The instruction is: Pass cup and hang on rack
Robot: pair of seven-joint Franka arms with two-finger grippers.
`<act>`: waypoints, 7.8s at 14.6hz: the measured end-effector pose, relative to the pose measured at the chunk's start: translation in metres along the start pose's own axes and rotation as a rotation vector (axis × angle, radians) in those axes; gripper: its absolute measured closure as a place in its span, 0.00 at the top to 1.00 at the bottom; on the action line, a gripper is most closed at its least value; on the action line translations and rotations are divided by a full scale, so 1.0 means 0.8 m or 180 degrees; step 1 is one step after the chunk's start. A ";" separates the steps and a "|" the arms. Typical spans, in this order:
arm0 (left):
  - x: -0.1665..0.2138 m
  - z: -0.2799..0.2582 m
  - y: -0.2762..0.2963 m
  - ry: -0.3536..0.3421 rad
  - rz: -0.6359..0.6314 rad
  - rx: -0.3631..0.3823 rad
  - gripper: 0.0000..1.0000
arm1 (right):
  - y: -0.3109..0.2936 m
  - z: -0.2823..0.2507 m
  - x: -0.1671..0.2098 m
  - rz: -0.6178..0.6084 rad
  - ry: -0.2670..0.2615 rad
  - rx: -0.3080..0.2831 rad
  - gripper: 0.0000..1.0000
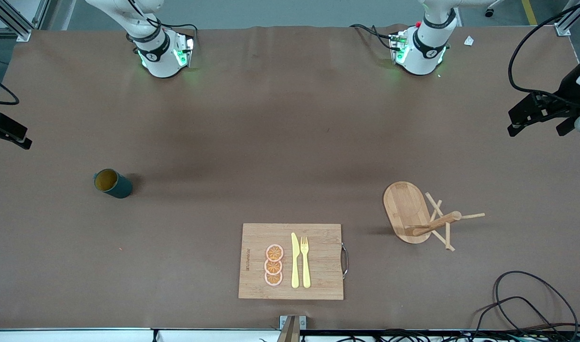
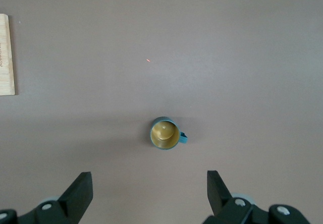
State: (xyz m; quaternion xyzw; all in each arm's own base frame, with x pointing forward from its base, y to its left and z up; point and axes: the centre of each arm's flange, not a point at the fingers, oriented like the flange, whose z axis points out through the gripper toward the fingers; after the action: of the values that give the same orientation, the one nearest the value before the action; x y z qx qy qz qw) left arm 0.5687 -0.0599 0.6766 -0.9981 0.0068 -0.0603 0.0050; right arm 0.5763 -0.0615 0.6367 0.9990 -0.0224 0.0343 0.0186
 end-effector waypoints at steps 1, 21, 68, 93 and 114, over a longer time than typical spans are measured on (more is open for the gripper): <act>0.000 0.000 0.001 -0.0003 -0.0004 -0.0032 1.00 | 0.001 0.000 -0.001 0.0006 -0.0010 0.0000 1.00; 0.000 0.000 -0.005 -0.0011 -0.0046 -0.0117 1.00 | 0.022 0.065 0.009 0.0079 -0.0364 0.0030 1.00; 0.000 0.000 -0.005 -0.0011 -0.0047 -0.0117 1.00 | -0.013 0.470 -0.078 0.0445 -0.0192 0.0228 0.90; 0.001 0.000 -0.007 -0.0012 -0.0054 -0.0116 1.00 | -0.013 0.483 -0.084 0.0453 -0.0313 0.0232 0.05; 0.001 0.001 -0.013 -0.0014 -0.0085 -0.0112 1.00 | -0.538 0.269 -0.214 0.0265 -0.0321 0.0246 0.05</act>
State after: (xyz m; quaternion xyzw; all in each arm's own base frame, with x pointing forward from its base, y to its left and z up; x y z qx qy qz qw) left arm 0.5697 -0.0492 0.6763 -0.9982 -0.0055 -0.0581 -0.0133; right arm 0.4401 0.3677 0.3949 0.9976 -0.0635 -0.0146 -0.0226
